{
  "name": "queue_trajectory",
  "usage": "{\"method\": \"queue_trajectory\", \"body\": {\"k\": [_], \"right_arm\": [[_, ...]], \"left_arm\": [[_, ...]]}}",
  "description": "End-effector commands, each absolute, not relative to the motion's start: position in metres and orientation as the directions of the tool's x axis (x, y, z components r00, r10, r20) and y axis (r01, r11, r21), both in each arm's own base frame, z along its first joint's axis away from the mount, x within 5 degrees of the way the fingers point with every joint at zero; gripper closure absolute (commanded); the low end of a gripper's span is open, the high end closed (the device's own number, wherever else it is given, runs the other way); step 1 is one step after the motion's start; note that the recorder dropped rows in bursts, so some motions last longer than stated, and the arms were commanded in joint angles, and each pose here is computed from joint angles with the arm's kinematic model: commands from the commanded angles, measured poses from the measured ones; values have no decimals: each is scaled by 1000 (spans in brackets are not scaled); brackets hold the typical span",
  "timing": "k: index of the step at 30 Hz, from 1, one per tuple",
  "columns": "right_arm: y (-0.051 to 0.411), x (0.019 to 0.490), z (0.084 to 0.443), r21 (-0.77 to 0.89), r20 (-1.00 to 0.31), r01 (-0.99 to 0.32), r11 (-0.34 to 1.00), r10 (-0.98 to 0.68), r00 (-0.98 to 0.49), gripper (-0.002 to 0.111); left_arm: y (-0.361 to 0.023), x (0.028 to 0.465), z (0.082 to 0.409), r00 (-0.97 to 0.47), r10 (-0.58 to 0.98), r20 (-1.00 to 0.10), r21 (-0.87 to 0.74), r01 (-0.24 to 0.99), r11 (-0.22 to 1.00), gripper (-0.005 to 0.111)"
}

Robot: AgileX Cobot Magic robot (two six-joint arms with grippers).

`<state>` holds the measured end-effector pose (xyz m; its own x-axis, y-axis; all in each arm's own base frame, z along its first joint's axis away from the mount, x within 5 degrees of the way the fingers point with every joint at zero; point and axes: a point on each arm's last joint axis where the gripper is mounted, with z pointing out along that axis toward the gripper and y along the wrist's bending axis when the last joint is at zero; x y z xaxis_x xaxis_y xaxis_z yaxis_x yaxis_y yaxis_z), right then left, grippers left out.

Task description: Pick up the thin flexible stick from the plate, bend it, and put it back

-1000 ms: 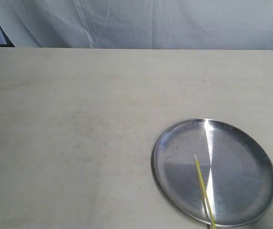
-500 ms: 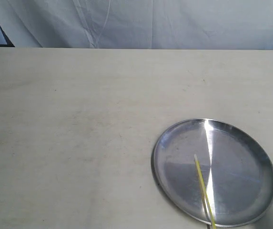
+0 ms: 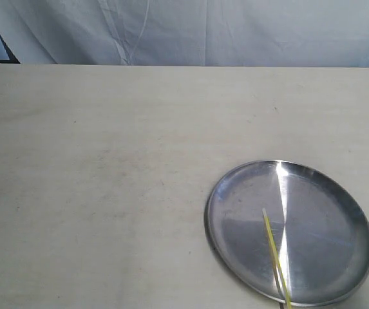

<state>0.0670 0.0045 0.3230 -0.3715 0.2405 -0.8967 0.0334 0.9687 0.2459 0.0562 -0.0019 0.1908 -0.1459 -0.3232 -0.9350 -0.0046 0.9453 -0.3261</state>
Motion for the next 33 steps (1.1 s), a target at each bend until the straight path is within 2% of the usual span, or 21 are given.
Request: {"method": "queue_trajectory", "body": {"k": [1,3,6,8,10,11,12,13,14,16,23,26,33], "right_arm": [[10,106,310,92,-561,4,996,56,-826,108],[17,121,295,139,-383,-8,990,46,-922,108],[26,135,270,166,-199,-16,986,18,-980,108],[41,147,248,219,-130,-35,975,-7,-992,108],[60,156,230,262,-141,-99,960,-64,-988,105],[66,158,226,275,-142,-114,955,-77,-987,101],[78,162,220,276,-156,-156,948,-116,-981,90],[82,164,217,269,-163,-175,947,-134,-977,85],[89,169,211,248,-193,-217,944,-171,-966,69],[95,176,202,220,-206,-245,944,-200,-958,56],[102,189,157,205,-5,-177,963,-179,-984,58],[106,187,149,217,56,-152,964,-168,-984,58],[107,190,133,197,101,-142,970,-164,-981,58]], "left_arm": [[-2,56,195,-127,-324,-937,-327,7,945,107],[-2,56,195,-127,-324,-937,-327,7,945,107],[-2,56,195,-127,-324,-937,-327,7,945,107],[-2,56,195,-127,-324,-937,-327,7,945,107],[-2,56,195,-127,-324,-937,-327,7,945,107],[-2,56,195,-127,-324,-937,-327,7,945,107],[-2,56,195,-127,-324,-937,-327,7,945,107],[-2,56,195,-127,-324,-937,-327,7,945,107],[-2,56,195,-127,-324,-937,-327,7,945,107],[-2,56,195,-127,-324,-937,-327,7,945,107],[-2,56,195,-127,-324,-937,-327,7,945,107],[-2,56,195,-127,-324,-937,-327,7,945,107],[-2,56,195,-127,-324,-937,-327,7,945,107]]}}
